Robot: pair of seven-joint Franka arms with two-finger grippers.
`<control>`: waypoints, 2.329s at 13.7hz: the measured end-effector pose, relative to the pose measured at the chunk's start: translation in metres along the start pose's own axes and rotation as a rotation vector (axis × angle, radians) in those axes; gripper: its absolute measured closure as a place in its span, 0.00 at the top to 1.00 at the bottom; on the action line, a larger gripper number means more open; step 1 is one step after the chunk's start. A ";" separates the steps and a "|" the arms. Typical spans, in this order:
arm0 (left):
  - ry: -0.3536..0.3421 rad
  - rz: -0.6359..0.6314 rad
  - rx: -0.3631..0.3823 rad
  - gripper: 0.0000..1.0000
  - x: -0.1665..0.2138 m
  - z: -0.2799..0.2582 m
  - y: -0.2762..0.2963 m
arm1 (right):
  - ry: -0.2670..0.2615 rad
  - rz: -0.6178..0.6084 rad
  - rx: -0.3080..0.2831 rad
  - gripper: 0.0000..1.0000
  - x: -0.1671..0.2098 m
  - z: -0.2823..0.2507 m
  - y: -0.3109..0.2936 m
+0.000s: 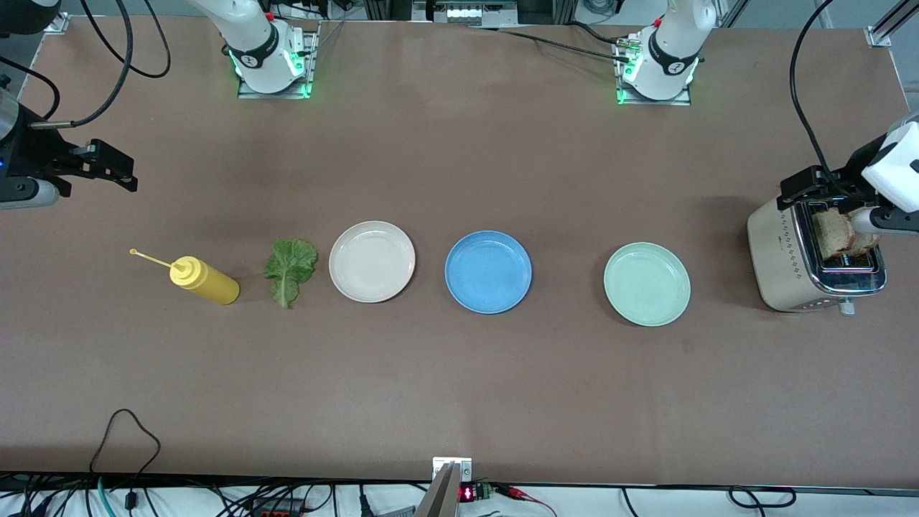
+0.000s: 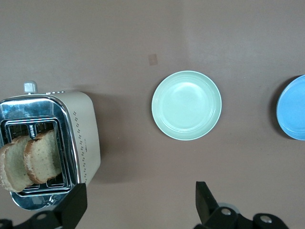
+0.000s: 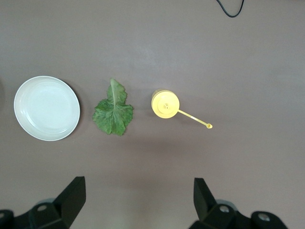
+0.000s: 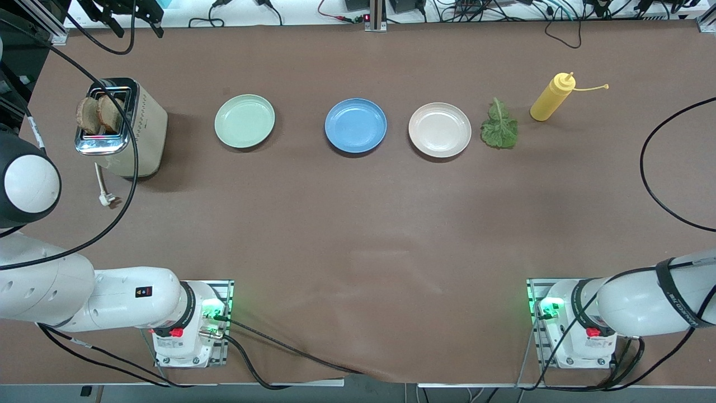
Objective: Make sandwich in blue plate with both arms
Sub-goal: 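Move the left gripper toward the bread slices in the toaster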
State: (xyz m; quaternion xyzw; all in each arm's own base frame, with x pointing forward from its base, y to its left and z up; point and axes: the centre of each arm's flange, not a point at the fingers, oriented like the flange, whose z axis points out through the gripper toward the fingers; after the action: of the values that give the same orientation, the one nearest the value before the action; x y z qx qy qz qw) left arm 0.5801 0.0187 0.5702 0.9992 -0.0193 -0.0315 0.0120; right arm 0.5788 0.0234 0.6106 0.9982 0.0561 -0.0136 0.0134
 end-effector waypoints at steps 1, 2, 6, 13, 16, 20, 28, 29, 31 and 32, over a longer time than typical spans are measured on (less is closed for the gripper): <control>0.000 0.000 0.000 1.00 0.000 0.000 0.000 | 0.000 0.000 0.000 1.00 0.000 0.000 0.000; 0.000 0.000 0.000 1.00 0.000 0.000 0.000 | 0.000 0.000 0.000 1.00 0.000 0.000 0.000; 0.000 0.001 0.000 1.00 0.000 0.000 0.001 | 0.000 -0.001 0.000 1.00 0.000 0.000 -0.001; -0.061 0.000 -0.005 1.00 -0.003 0.010 0.000 | 0.000 -0.004 0.000 1.00 0.000 0.000 -0.002; -0.126 -0.006 0.010 1.00 0.002 0.033 -0.007 | 0.000 -0.004 0.000 1.00 0.000 0.000 -0.002; -0.153 0.005 0.148 1.00 0.025 0.052 -0.032 | 0.001 -0.004 0.000 1.00 0.000 0.000 -0.002; -0.144 0.070 0.174 1.00 0.040 0.092 -0.123 | 0.001 -0.004 0.000 1.00 0.000 0.000 -0.002; -0.156 0.050 0.151 1.00 0.036 0.102 -0.134 | 0.001 -0.004 0.000 1.00 0.000 0.000 -0.002; -0.163 0.015 0.098 1.00 0.028 0.121 -0.157 | 0.001 -0.004 0.000 1.00 0.000 0.000 -0.002; -0.157 0.015 0.087 1.00 0.025 0.130 -0.166 | 0.001 -0.004 0.000 1.00 0.000 0.000 -0.002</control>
State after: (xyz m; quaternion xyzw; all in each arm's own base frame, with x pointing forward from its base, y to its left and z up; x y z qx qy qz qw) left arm 0.6035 0.1808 0.4345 0.9931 -0.0291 -0.1089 -0.0328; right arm 0.5785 0.0257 0.6110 0.9981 0.0581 -0.0132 0.0132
